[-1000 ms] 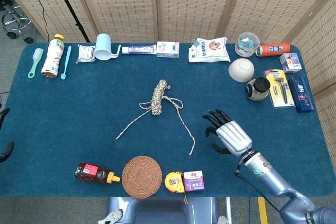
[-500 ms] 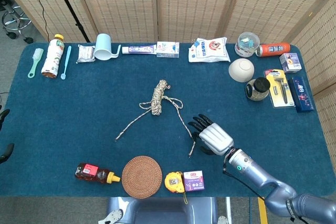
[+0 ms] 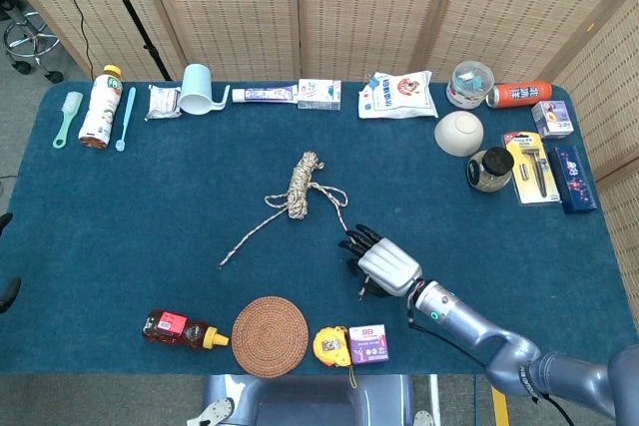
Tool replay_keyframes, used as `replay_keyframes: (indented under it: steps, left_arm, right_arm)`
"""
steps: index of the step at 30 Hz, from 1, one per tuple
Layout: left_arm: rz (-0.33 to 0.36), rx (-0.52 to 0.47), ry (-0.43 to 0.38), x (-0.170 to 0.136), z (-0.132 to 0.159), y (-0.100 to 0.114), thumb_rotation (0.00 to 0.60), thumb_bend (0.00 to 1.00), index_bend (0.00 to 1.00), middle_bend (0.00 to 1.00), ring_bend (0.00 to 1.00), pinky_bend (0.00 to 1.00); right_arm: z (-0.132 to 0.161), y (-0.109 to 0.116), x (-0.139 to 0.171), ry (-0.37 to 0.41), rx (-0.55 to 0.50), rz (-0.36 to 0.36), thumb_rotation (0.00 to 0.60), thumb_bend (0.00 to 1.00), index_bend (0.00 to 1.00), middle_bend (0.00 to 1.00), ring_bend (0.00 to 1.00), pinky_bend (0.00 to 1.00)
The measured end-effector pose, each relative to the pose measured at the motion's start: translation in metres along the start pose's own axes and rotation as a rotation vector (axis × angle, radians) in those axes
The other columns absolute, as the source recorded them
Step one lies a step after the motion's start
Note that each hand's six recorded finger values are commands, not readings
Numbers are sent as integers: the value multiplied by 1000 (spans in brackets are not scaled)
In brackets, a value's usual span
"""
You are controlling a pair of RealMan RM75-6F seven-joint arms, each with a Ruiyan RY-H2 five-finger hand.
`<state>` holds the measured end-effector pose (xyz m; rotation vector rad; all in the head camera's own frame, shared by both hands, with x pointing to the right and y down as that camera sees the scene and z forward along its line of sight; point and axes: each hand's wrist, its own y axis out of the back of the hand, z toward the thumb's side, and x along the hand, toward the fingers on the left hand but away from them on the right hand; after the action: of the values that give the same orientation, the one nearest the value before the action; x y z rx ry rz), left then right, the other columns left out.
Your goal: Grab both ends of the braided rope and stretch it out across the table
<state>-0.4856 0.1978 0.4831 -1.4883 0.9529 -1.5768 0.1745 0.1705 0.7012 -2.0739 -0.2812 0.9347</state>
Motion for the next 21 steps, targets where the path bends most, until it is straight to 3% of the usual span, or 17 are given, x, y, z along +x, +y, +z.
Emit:
replay_keyframes:
  steps: [21]
  left_arm:
    - [-9,1,13,-2,-4,-3,600,352,0,0,0,0]
  right_arm:
    - [-9,-16,-1,-6,14,48,600,375,488,168,21,0]
